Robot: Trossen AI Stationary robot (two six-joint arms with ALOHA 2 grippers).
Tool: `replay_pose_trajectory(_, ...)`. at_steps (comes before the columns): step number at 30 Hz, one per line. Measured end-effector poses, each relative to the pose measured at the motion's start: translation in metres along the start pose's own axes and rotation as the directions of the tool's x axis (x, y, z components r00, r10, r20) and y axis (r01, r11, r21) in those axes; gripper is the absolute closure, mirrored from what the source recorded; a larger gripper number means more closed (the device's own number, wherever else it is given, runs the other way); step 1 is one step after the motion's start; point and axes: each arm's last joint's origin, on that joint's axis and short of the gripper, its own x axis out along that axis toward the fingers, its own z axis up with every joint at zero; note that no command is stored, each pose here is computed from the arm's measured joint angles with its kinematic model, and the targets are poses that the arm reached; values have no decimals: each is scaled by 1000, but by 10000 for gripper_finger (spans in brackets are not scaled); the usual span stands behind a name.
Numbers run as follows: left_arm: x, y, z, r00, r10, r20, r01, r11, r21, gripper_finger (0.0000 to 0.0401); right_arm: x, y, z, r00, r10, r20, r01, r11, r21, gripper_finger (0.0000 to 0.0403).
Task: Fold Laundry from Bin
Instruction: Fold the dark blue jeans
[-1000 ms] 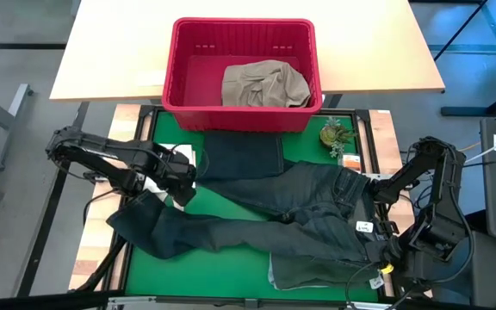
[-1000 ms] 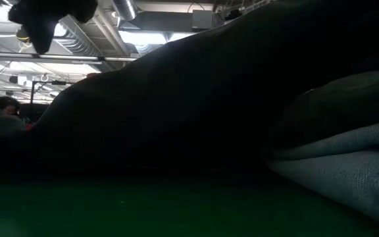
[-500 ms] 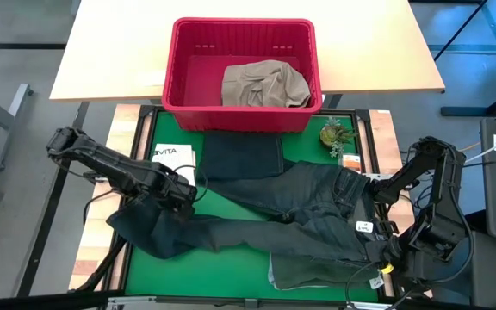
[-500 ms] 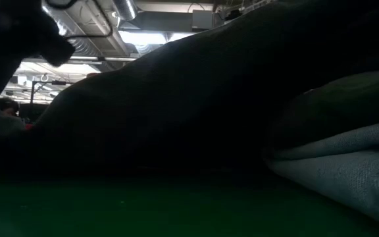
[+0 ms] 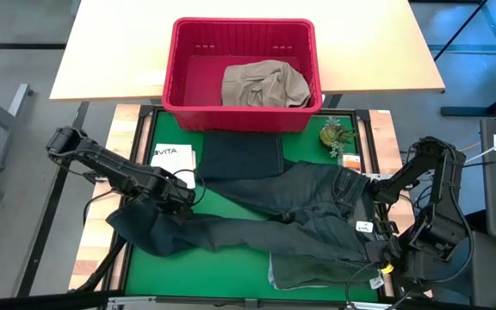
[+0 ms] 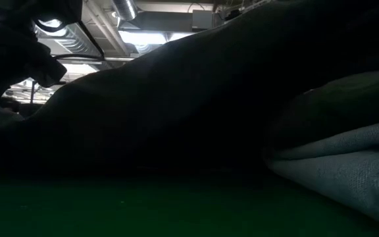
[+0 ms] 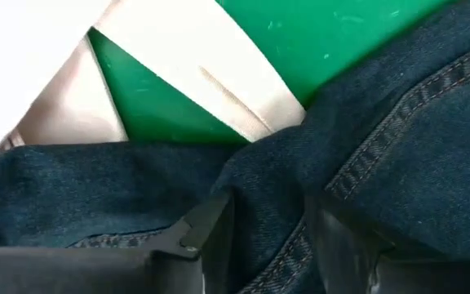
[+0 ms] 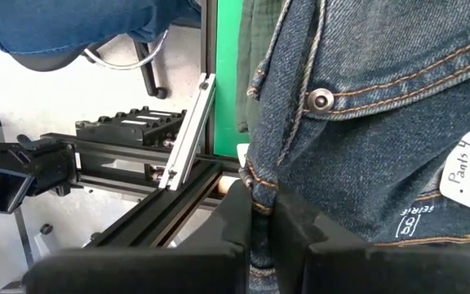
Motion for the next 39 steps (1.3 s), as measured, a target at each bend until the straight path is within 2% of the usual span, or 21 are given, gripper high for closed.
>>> replay_pose_trajectory(5,0,0,1,1000,-2,18,2,1000,3,247,0,0,1,1000,-10,21,10,1000,0,377)
replay_pose_trajectory(7,0,-1,0,1000,-4,11,4,1000,3,258,0,0,1,1000,-11,21,11,1000,0,377)
replay_pose_trajectory(9,0,-1,0,1000,-9,7,9,1000,-4,285,0,0,1,1000,-11,22,11,1000,0,377)
replay_pose_trajectory(13,0,-4,2,999,-41,10,41,999,-15,377,0,0,1,1000,-12,24,12,1000,0,377)
replay_pose_trajectory(14,-1,-4,4,999,-47,9,47,999,-27,388,0,0,1,1000,-11,22,11,1000,0,377)
replay_pose_trajectory(17,-13,-11,9,996,-85,40,86,996,-15,393,0,0,0,1000,7,-13,-7,1000,1,377)
replay_pose_trajectory(20,-33,-15,18,988,-87,125,88,996,-4,395,0,2,-1,997,49,-57,-49,999,-10,377)
replay_pose_trajectory(24,-64,-12,32,961,-8,276,12,1000,-13,397,-1,8,0,990,118,-77,-123,991,-59,377)
replay_pose_trajectory(27,-78,-3,40,941,84,329,-69,996,-57,397,-1,9,1,988,137,-75,-142,988,-62,377)
replay_pose_trajectory(30,-80,7,47,925,164,343,-135,985,-107,395,-1,10,1,987,141,-73,-146,987,-63,377)
replay_pose_trajectory(33,-76,13,52,920,194,340,-177,981,-83,382,-1,10,1,987,141,-72,-146,987,-64,377)
replay_pose_trajectory(39,-76,23,63,879,272,391,-265,962,-73,330,-1,10,1,988,138,-68,-143,986,-83,377)
